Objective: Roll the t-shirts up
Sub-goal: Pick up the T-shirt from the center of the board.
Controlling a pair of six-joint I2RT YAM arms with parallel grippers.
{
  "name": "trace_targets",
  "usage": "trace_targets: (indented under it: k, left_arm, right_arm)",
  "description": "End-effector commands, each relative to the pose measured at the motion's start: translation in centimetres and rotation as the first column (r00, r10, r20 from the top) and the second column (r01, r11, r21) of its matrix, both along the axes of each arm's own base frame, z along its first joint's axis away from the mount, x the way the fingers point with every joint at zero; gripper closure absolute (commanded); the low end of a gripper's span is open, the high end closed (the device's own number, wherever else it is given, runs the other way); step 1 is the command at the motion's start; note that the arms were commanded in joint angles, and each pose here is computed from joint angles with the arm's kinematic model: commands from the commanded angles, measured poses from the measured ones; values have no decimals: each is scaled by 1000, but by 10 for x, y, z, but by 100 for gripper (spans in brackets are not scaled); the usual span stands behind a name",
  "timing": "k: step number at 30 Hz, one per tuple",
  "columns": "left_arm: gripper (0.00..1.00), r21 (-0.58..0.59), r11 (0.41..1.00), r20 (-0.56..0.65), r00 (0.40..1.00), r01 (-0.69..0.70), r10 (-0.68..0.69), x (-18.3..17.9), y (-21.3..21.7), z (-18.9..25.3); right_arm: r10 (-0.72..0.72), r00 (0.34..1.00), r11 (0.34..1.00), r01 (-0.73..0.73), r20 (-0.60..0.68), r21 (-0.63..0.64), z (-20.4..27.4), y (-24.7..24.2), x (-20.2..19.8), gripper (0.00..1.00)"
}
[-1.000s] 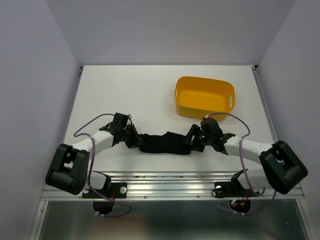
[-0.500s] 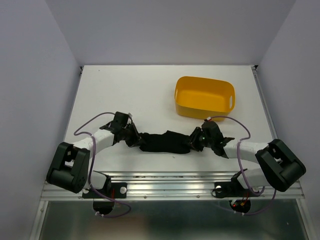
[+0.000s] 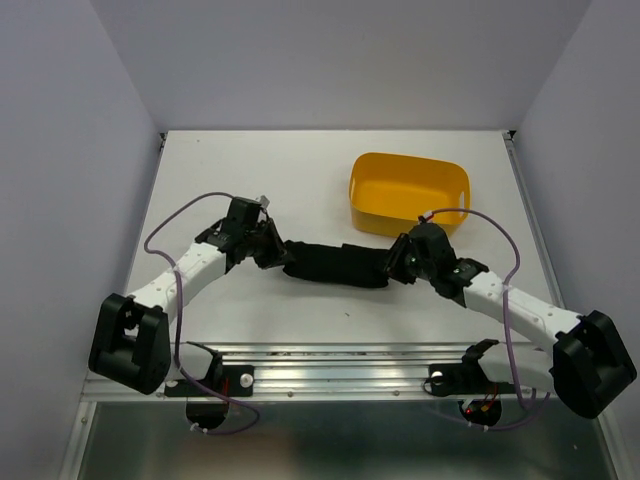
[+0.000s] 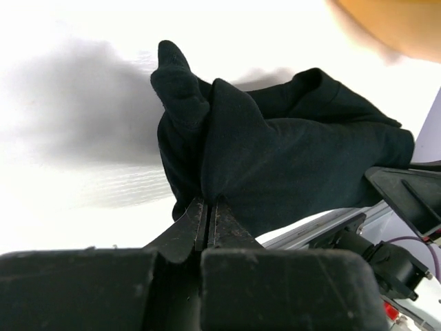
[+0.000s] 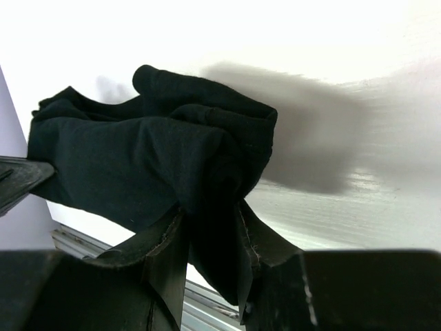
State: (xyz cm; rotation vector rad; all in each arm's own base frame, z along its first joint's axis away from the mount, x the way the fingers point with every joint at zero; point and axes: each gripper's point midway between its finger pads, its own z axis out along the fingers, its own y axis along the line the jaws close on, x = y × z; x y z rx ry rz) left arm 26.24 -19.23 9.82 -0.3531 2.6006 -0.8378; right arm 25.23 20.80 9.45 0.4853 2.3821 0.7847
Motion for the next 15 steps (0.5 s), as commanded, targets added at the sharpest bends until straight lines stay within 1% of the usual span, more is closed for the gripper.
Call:
trace_targets:
  k: [1,4,5,7,8,11,12,13,15]
  left_arm:
    - [100,48,998,97,995,-29,24,14,12,31]
    - [100,38,999,137,990,-35,29,21,11,51]
    - [100,35,999,154,988,-35,29,23,11,59]
    - [100,32,999,197,980,-44,36,32,10,80]
    - [100,24,999,234,971,-44,37,39,8,97]
    - [100,23,999,273,962,-40,32,52,4,117]
    - [100,8,1000,319,947,-30,26,62,0,139]
    - [100,-1,1000,333,943,-21,20,66,-3,148]
    - [100,-16,1000,376,926,-10,15,82,-11,172]
  right_arm:
    - [-34,999,995,37,36,-96,15,-18,7,99]
    - [-30,998,995,35,63,-91,28,-18,10,99]
    - [-30,996,996,37,88,-83,40,-16,14,99]
    - [-34,992,993,48,122,-107,54,-21,18,99]
    - [-49,985,992,67,164,-107,72,-22,26,99]
    - [-47,979,981,82,197,-177,88,-31,33,99]
    - [-64,969,976,111,238,-189,104,-34,41,99]
    - [-48,968,968,105,247,-226,106,-37,43,99]
    - [-70,953,955,150,296,-257,125,-49,57,99]
